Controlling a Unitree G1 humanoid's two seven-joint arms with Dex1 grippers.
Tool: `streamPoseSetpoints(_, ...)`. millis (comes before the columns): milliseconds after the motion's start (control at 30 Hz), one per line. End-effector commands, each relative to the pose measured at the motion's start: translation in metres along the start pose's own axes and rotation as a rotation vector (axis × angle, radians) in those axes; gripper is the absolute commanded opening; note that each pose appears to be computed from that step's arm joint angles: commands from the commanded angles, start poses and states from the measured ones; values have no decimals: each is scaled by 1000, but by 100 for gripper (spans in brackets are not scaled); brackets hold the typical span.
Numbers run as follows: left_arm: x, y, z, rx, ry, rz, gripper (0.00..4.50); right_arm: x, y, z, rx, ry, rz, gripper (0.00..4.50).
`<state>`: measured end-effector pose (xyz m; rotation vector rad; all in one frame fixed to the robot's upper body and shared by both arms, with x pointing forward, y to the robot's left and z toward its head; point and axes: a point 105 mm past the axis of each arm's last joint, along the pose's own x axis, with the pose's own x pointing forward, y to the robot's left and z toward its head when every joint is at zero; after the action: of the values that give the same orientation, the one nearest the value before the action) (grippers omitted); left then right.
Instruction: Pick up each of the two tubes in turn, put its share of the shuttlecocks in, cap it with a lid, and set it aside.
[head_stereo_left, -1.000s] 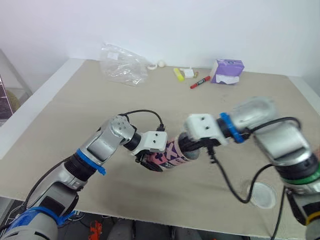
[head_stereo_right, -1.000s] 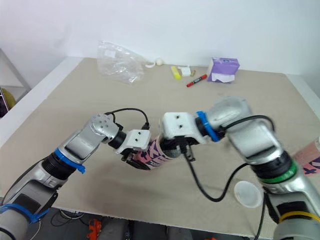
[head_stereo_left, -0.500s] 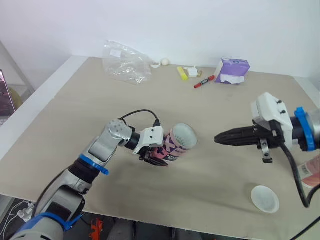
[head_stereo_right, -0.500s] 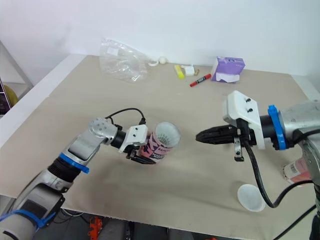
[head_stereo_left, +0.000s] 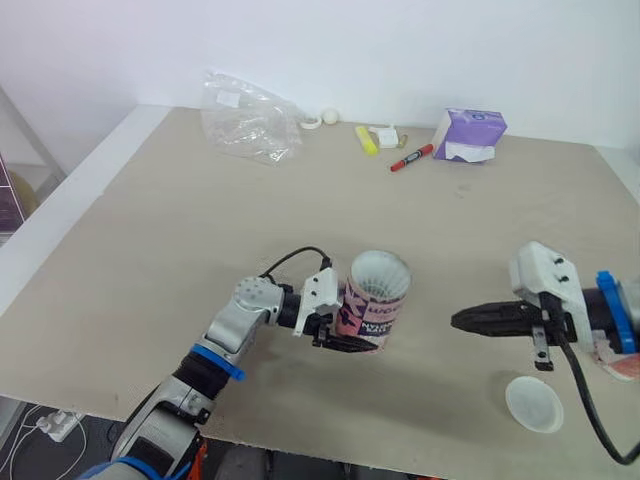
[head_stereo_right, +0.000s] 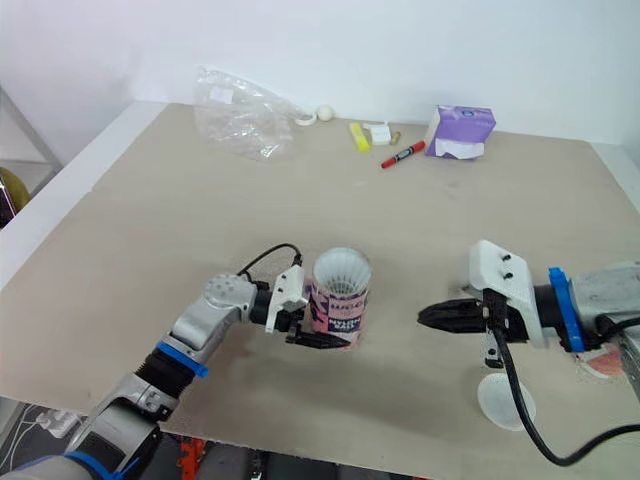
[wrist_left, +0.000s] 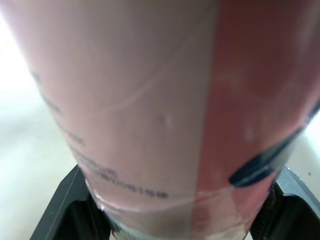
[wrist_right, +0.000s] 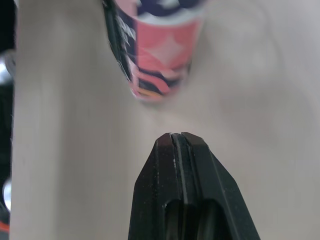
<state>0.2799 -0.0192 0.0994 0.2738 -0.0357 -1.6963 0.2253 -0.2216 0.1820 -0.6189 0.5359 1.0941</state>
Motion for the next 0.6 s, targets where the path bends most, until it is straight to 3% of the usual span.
streamPoseSetpoints(33, 3, -8, -5, 75, 13, -46, 284, -13, -8, -13, -58, 93, -46, 6)
streamPoseSetpoints(67, 4, -9, -5, 81, 11, -50, 284, -15, -8, -18, -57, 111, -48, 6)
streamPoseSetpoints(167, 5, -10, -6, 83, -1, -51, 284, -21, -6, -32, -24, 157, -32, 99)
streamPoseSetpoints(233, 6, -10, -6, 82, -3, -50, 284, -24, -6, -40, -16, 182, -26, 189)
streamPoseSetpoints(267, 6, -10, -6, 82, -3, -50, 284, -26, -5, -45, -9, 198, -20, 255)
streamPoseSetpoints(367, 6, -10, -6, 77, -6, -49, 284, -29, -4, -62, -32, 253, -6, 372)
streamPoseSetpoints(400, 6, -10, -6, 73, -7, -50, 284, -30, -4, -65, -33, 258, -6, 440)
streamPoseSetpoints(600, 5, -10, -7, 0, -17, -50, 284, -34, -4, -91, -50, 305, 1, 440)
